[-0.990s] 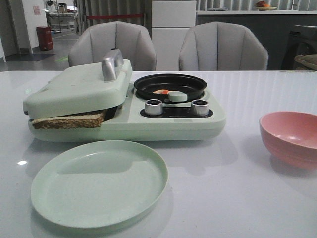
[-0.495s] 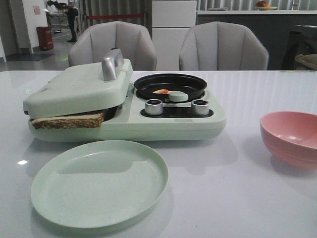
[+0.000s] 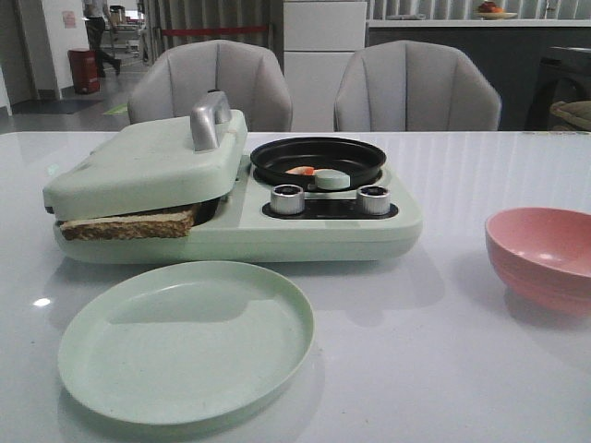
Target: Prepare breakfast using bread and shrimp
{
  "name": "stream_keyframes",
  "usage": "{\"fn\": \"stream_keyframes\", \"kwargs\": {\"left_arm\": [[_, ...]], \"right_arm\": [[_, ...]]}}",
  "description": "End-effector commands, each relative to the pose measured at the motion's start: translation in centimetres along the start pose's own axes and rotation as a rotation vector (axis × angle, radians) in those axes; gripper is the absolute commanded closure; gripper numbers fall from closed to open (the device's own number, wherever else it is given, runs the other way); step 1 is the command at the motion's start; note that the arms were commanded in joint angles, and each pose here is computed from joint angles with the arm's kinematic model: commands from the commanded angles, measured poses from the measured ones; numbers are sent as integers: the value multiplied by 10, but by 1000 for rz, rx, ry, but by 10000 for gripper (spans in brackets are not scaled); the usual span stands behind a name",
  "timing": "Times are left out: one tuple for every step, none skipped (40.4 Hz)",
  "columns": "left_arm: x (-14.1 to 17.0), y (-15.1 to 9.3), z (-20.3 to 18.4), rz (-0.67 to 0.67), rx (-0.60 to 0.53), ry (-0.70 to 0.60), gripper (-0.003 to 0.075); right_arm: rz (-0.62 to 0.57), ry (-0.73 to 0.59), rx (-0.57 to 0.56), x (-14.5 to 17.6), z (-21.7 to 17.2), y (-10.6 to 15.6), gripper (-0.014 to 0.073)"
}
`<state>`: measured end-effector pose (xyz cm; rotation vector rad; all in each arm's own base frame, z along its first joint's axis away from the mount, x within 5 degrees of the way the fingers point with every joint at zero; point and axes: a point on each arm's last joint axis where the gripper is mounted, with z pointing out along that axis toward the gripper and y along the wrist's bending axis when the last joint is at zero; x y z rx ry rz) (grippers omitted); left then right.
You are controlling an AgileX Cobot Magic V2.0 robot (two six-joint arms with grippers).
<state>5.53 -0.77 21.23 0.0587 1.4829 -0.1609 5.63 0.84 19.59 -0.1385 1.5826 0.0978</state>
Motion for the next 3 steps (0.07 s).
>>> {"fn": "stream_keyframes", "kwargs": {"left_arm": [[3,0,-1,-11,4,-65,687],[3,0,-1,-11,4,-65,687],[3,0,-1,-11,4,-65,687]], "right_arm": [[-12,-118,6,-11,-2,0,629],[-12,-118,6,-11,-2,0,629],[-12,-118,6,-11,-2,0,629]]}}
